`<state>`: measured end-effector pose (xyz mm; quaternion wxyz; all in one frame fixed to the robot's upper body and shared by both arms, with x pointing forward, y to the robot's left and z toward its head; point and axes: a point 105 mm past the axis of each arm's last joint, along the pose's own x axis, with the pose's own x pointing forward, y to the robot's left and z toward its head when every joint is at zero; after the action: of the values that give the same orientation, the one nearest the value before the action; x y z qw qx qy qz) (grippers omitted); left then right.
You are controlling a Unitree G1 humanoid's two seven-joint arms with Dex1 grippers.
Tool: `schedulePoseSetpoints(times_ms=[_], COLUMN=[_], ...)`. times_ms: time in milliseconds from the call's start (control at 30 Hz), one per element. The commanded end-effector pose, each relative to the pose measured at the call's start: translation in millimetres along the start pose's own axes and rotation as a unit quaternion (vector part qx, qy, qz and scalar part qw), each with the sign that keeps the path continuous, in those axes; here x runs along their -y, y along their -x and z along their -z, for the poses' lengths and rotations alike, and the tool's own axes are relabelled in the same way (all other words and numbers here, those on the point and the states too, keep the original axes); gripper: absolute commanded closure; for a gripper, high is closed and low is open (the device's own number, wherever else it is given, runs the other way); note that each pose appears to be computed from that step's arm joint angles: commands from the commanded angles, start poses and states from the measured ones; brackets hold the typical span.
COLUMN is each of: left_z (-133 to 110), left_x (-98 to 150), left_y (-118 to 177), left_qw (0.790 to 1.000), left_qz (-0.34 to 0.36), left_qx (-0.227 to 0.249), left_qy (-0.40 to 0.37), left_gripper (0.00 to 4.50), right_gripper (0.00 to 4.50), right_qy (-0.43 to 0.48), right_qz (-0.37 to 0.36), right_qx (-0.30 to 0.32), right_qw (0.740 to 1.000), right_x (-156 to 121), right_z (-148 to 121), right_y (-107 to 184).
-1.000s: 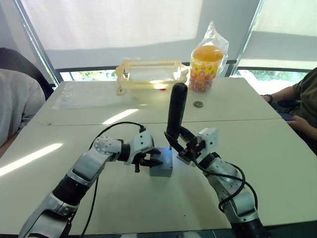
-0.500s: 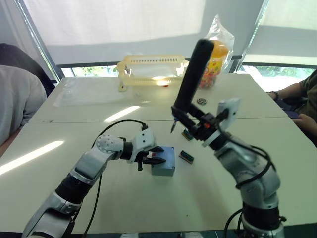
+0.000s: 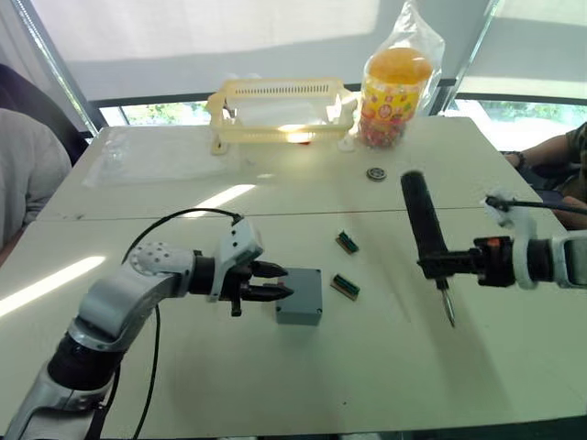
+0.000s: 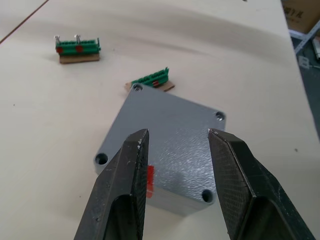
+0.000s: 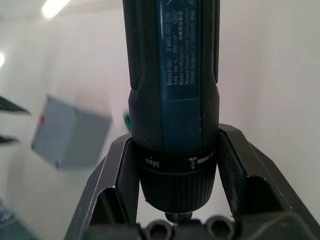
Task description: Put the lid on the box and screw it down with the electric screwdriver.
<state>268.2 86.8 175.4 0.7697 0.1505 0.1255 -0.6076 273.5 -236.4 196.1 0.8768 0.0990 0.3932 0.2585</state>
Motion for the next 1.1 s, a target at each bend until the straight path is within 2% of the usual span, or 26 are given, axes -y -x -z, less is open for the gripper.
schedulePoseSetpoints(times_ms=[33, 267, 467, 600, 667, 700, 767, 800, 933, 1000, 1067, 1100], left_z=[5, 25, 32, 38, 41, 43, 46, 47, 48, 50, 50, 50], left_x=[11, 14, 7, 6, 3, 2, -4, -7, -22, -33, -42, -45], left_y=[10, 16, 20, 25, 28, 29, 29, 29, 28, 26, 21, 19], left_qw=[1.000, 0.999, 0.995, 0.994, 0.993, 0.993, 0.992, 0.992, 0.990, 0.990, 0.990, 0.991], left_qz=[0.001, -0.036, -0.075, -0.080, -0.083, -0.084, -0.092, -0.095, -0.114, -0.120, -0.120, -0.115], left_qx=[-0.011, -0.026, -0.015, -0.024, -0.029, -0.031, -0.036, -0.037, -0.031, -0.033, -0.036, -0.037], left_qy=[-0.007, 0.025, 0.063, 0.071, 0.073, 0.074, 0.075, 0.074, 0.072, 0.066, 0.059, 0.057], left_gripper=[2.63, 2.63, 2.63, 2.63, 2.63, 2.63, 2.63, 2.63, 2.63, 2.63, 2.63, 2.63], right_gripper=[2.71, 2.71, 2.71, 2.71, 1.67, 1.35, 0.32, 0.01, 0.01, 0.01, 0.01, 0.01], right_qy=[-0.045, -0.099, -0.112, -0.107, -0.096, -0.089, -0.075, -0.067, -0.010, 0.057, 0.150, 0.176], right_qz=[-0.015, 0.035, 0.072, 0.076, 0.081, 0.085, 0.093, 0.099, 0.118, 0.132, 0.131, 0.122], right_qx=[-0.033, -0.100, -0.107, -0.107, -0.104, -0.104, -0.094, -0.084, -0.022, 0.034, 0.102, 0.115], right_qw=[0.998, 0.989, 0.985, 0.985, 0.987, 0.987, 0.988, 0.989, 0.993, 0.989, 0.975, 0.970], right_x=[6, 33, 49, 52, 52, 52, 53, 53, 53, 48, 33, 25], right_z=[6, 22, 23, 23, 22, 22, 19, 16, -6, -30, -56, -60], right_y=[3, -20, -34, -37, -38, -38, -38, -39, -37, -30, -20, -19])
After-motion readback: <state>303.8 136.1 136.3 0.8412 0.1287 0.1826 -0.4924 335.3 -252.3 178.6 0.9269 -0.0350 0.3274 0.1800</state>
